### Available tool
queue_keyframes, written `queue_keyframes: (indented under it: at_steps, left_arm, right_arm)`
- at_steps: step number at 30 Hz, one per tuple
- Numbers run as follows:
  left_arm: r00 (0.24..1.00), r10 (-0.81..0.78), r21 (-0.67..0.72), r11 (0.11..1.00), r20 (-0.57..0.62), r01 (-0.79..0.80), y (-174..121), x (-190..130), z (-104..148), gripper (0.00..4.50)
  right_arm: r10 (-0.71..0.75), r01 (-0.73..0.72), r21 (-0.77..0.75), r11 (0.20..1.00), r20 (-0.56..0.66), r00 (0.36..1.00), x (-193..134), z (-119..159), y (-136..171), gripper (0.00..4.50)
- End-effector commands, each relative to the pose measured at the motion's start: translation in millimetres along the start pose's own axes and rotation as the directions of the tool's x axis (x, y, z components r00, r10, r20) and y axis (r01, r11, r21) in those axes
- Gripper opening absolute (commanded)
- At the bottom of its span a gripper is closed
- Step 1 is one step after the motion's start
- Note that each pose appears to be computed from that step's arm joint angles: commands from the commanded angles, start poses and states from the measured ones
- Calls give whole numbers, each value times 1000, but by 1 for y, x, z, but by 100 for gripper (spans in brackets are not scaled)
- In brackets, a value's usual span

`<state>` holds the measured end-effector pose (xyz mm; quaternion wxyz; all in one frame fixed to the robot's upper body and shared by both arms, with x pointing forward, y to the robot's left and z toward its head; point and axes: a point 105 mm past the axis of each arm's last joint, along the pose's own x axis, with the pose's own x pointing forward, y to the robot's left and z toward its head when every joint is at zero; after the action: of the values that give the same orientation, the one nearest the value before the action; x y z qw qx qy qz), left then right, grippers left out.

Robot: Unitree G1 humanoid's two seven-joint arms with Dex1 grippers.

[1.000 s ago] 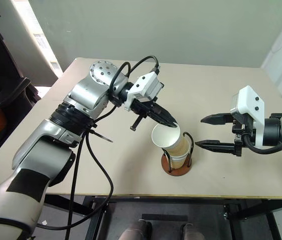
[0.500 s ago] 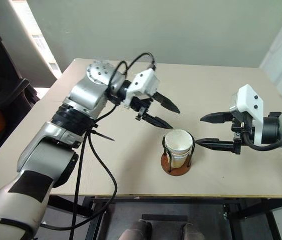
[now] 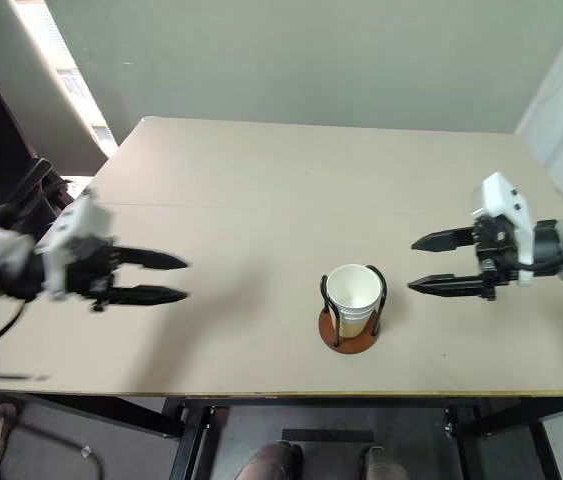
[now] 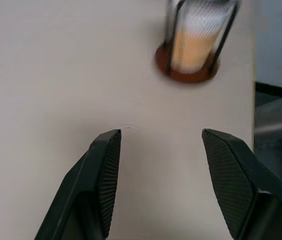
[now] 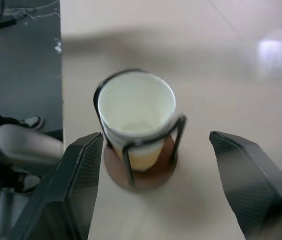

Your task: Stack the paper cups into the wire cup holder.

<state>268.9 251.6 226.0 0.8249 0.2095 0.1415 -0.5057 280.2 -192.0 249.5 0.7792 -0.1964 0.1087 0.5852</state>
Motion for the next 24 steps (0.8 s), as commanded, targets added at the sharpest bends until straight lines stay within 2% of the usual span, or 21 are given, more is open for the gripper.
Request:
queue_keyframes:
  at_steps: [1,5,11,24]
  left_arm:
    - [989,146,19,989,-21,-146,-4,-43,6,274]
    - [974,225,15,974,-11,-225,-5,-61,7,274]
    - [979,203,20,979,6,-203,-9,-45,8,274]
    - [983,181,13,983,10,-182,-2,-33,5,274]
  right_arm:
    - [-71,70,-57,996,-7,997,-29,11,-16,353]
    - [-114,114,-62,992,-6,993,-34,10,-31,353]
    - [-42,42,-80,996,-6,999,-16,8,-26,353]
    - [-38,36,-65,997,-23,999,-18,7,-18,353]
